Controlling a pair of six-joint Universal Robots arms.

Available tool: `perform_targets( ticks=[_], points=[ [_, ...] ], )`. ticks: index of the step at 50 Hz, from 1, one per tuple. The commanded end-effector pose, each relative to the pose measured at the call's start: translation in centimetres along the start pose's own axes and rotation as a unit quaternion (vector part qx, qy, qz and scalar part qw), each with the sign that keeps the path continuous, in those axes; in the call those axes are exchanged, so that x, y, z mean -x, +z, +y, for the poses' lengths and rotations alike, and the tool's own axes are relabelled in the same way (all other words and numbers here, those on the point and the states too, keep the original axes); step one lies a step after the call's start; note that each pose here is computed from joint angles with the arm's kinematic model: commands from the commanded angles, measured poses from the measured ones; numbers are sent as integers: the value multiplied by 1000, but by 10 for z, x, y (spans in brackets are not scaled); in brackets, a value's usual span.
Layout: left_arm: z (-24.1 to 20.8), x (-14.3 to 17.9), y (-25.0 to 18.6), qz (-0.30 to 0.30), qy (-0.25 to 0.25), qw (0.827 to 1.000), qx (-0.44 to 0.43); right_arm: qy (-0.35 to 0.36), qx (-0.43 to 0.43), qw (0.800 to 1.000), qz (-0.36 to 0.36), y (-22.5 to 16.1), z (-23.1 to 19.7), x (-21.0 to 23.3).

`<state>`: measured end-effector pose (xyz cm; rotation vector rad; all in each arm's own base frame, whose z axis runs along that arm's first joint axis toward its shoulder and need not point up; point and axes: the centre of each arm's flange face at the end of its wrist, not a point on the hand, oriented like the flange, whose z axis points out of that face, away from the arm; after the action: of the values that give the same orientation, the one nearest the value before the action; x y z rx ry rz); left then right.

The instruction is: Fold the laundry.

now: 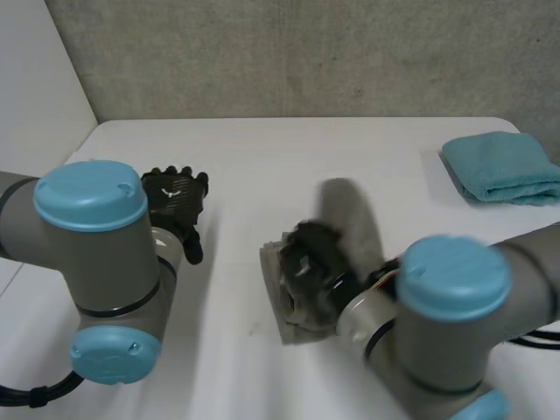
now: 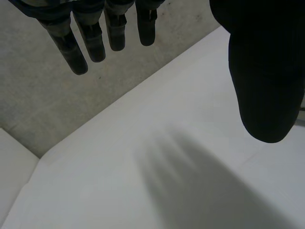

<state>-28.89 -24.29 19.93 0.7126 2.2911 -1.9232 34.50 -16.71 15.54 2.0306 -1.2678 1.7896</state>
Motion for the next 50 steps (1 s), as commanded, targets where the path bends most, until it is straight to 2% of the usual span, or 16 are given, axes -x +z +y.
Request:
perform_targets(
  ticks=[1, 4, 7, 8, 11, 12, 15, 16, 21, 26, 31, 39, 44, 50],
  points=[
    [4, 2, -6, 0, 0, 1000, 1, 9, -45, 997, -62, -13, -14, 34],
    [2, 1, -6, 3, -2, 1000, -6, 33, -46, 997, -61, -17, -15, 32],
    [-5, -1, -4, 15, -4, 1000, -20, 93, -34, 995, -14, -23, -12, -2],
    [-8, -2, -4, 19, -6, 999, -25, 142, -23, 990, 11, -25, -3, -21],
    [-22, -7, -4, 32, -14, 998, -50, 228, -4, 973, 38, -27, 13, -41],
    [-25, -9, -5, 35, -16, 998, -55, 283, 6, 958, 52, -29, 21, -53],
    [-39, -19, -10, 50, -35, 995, -78, 357, 24, 932, 61, -33, 32, -67],
    [-43, -22, -12, 55, -42, 994, -84, 397, 40, 914, 68, -37, 43, -78],
    [-56, -41, -20, 88, -84, 987, -102, 490, 88, 864, 72, -45, 71, -99],
    [-49, -82, -24, 163, -107, 976, -97, 510, 90, 854, 52, -46, 75, -105],
    [-32, -105, -20, 188, -97, 975, -67, 524, 96, 845, 34, -31, 86, -97],
    [8, -115, -12, 186, -62, 980, 25, 541, 124, 832, -2, -3, 104, -71],
    [29, -110, -14, 156, -38, 984, 77, 545, 129, 829, -12, 5, 110, -63],
    [37, -106, -17, 141, -23, 985, 94, 541, 145, 828, -36, 13, 114, -41]
  ],
)
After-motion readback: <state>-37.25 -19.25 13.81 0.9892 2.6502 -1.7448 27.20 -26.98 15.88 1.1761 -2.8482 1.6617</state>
